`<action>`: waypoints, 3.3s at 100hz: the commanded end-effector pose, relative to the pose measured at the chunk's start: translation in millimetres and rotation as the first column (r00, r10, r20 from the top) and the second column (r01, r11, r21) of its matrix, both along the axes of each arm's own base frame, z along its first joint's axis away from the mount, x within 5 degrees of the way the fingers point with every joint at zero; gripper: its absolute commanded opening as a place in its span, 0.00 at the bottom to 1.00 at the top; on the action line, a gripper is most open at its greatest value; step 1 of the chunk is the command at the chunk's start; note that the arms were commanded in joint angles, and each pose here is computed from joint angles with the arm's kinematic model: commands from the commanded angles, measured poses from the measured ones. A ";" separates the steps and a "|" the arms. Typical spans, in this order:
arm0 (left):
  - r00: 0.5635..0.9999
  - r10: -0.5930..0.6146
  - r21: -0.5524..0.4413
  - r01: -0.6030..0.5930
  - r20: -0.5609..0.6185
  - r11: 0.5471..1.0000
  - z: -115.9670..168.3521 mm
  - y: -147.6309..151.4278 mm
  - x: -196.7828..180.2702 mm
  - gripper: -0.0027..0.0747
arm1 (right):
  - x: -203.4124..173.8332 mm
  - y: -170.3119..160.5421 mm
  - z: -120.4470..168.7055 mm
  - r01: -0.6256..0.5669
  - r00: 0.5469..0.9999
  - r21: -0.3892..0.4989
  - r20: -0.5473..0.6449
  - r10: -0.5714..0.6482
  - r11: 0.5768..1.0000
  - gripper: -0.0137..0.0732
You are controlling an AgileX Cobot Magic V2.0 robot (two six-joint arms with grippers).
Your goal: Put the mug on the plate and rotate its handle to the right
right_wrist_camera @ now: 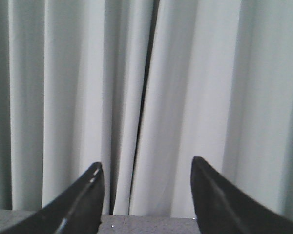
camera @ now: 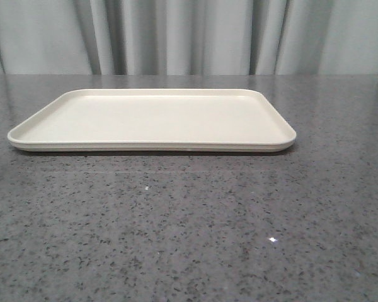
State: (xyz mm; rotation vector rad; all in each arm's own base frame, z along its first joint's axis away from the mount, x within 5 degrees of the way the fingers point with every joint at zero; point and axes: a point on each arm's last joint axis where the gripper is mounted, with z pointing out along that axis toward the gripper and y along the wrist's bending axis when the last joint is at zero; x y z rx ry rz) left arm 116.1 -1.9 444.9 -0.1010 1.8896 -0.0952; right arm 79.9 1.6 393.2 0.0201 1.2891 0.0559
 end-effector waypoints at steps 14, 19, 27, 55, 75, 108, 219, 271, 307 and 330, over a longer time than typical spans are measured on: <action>0.994 -0.002 0.002 0.002 0.106 1.000 16.8 -0.1 -0.7 0.63 | -1.7 -9.8 13.5 0.105 0.992 0.027 0.060 -0.107 0.994 0.66; 0.994 -0.002 0.002 0.002 0.106 1.000 16.8 -0.1 -0.7 0.63 | -1.8 -10.6 13.8 0.113 0.991 0.030 0.063 -0.115 0.993 0.66; 0.994 -0.002 0.002 0.002 0.106 1.000 16.8 -0.1 -0.7 0.63 | -1.8 -10.6 13.8 0.113 0.991 0.030 0.063 -0.115 0.993 0.66; 0.994 -0.002 0.002 0.002 0.106 1.000 16.8 -0.1 -0.7 0.63 | -1.8 -10.4 13.7 0.112 0.992 0.028 0.062 -0.113 0.993 0.66; 0.994 -0.002 0.002 0.002 0.106 1.000 16.8 -0.1 -0.7 0.63 | -1.5 -8.5 13.4 0.092 0.994 0.021 0.056 -0.093 0.996 0.66; 0.998 0.002 0.012 -0.003 0.060 1.000 13.6 0.5 -2.3 0.63 | 0.2 -5.7 12.6 0.076 0.996 -0.028 0.042 -0.075 0.997 0.66; 0.926 0.118 0.153 -0.066 -0.359 0.986 30.5 12.7 30.6 0.63 | 9.7 0.1 7.7 0.014 1.000 -0.060 -0.014 -0.015 0.998 0.66; 0.793 0.101 0.164 -0.001 -0.600 0.986 -46.9 11.0 46.4 0.63 | 9.7 1.2 7.3 0.002 1.000 -0.064 -0.019 -0.003 0.998 0.66; 0.743 0.099 0.166 0.015 -0.661 0.986 -69.5 10.8 46.9 0.63 | 9.8 2.7 6.7 -0.014 1.000 -0.068 -0.026 0.013 0.998 0.66; 0.721 0.099 0.166 0.023 -0.686 0.986 -79.1 10.8 46.6 0.63 | 10.0 2.7 6.4 -0.015 1.000 -0.067 -0.027 0.013 0.998 0.66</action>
